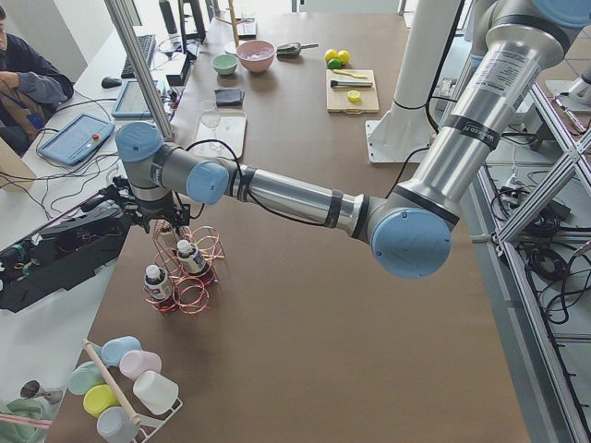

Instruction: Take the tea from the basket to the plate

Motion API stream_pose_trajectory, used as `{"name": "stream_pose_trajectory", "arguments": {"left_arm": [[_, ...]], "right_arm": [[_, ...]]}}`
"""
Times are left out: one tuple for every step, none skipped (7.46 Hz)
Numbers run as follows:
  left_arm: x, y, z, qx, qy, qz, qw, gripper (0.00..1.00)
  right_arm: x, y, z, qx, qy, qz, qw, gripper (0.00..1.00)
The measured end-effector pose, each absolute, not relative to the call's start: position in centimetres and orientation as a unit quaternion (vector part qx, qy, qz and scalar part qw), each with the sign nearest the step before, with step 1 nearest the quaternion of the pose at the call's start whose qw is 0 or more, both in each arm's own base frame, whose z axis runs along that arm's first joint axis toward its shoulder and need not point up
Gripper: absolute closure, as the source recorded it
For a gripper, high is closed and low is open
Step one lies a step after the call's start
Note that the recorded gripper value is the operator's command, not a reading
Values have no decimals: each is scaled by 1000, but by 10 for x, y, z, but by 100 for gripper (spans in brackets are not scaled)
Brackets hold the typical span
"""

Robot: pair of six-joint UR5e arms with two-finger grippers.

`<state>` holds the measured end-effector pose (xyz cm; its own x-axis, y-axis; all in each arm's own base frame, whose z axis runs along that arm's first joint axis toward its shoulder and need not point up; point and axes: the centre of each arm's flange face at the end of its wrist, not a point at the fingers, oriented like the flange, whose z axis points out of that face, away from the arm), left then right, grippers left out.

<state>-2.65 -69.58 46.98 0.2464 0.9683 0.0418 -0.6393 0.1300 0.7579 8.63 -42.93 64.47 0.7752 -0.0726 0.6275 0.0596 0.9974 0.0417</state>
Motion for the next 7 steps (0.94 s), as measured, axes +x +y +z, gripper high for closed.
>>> {"name": "stream_pose_trajectory", "arguments": {"left_arm": [[-24, -696, 468, 342, 241, 565, 711, 94], [-23, -696, 465, 343, 240, 565, 710, 100], [-23, -695, 463, 345, 239, 566, 710, 100], [-23, -695, 462, 345, 239, 566, 710, 100], [-25, -695, 462, 345, 240, 564, 711, 100], [-31, -694, 461, 346, 241, 561, 712, 100], [-40, -693, 459, 353, 249, 554, 711, 100]], "right_arm": [[86, -429, 645, 10, -333, -35, 942, 0], [86, -429, 645, 10, -333, -35, 942, 0], [87, -429, 645, 10, -333, -35, 942, 0], [87, -429, 644, 11, -333, -35, 942, 0], [88, -429, 644, 11, -333, -34, 942, 0], [90, -429, 644, 12, -333, -32, 942, 0], [91, -428, 644, 13, -333, -31, 942, 0]]}}
